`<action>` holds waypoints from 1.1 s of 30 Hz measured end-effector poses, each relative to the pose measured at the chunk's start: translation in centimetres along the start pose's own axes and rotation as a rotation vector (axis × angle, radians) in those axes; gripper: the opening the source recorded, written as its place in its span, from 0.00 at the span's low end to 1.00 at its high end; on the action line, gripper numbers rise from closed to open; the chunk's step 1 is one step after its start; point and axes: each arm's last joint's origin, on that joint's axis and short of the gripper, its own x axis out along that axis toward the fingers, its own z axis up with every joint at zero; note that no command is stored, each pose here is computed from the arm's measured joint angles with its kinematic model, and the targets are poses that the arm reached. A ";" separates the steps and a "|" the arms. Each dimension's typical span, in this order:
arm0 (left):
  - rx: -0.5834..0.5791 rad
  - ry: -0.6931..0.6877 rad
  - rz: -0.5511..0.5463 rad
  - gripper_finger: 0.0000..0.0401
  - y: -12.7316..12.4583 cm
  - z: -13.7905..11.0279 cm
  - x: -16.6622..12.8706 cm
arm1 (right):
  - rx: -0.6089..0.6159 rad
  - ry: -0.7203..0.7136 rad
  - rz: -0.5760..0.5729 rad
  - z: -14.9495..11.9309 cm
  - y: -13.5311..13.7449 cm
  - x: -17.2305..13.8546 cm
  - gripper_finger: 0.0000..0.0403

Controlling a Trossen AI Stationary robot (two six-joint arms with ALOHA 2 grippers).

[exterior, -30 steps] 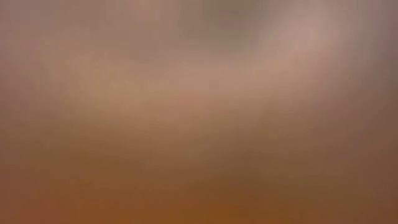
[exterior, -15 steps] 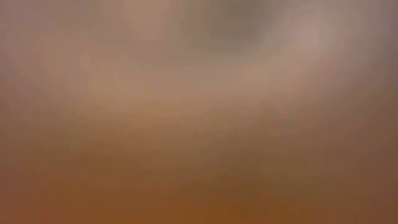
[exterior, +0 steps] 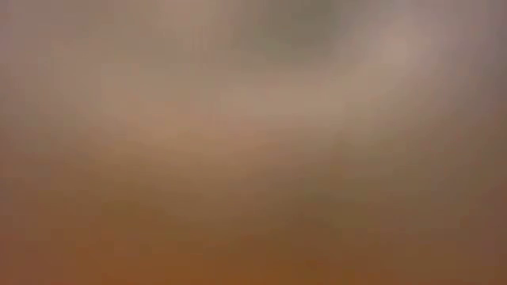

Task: Pick & Place USB Port
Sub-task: Put the blue HDMI cable into the green bin

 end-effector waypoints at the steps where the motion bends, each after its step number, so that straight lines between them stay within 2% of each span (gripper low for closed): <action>1: 0.000 0.000 0.001 0.61 0.0 0.0 0.0 | 0.010 -0.007 -0.005 0.1 -0.1 0.0 0.07; 10: 0.047 -0.010 -0.019 0.61 -0.1 0.0 -0.6 | -0.015 -0.042 0.019 0.6 0.2 -0.6 0.07; 26: 0.170 -0.036 -0.065 0.61 0.4 0.1 -1.7 | -0.174 -0.057 0.037 1.7 0.7 -2.3 0.07; 33: 0.096 -0.041 -0.083 0.61 2.4 0.9 -1.8 | -0.173 -0.109 0.059 2.9 0.9 -3.7 0.07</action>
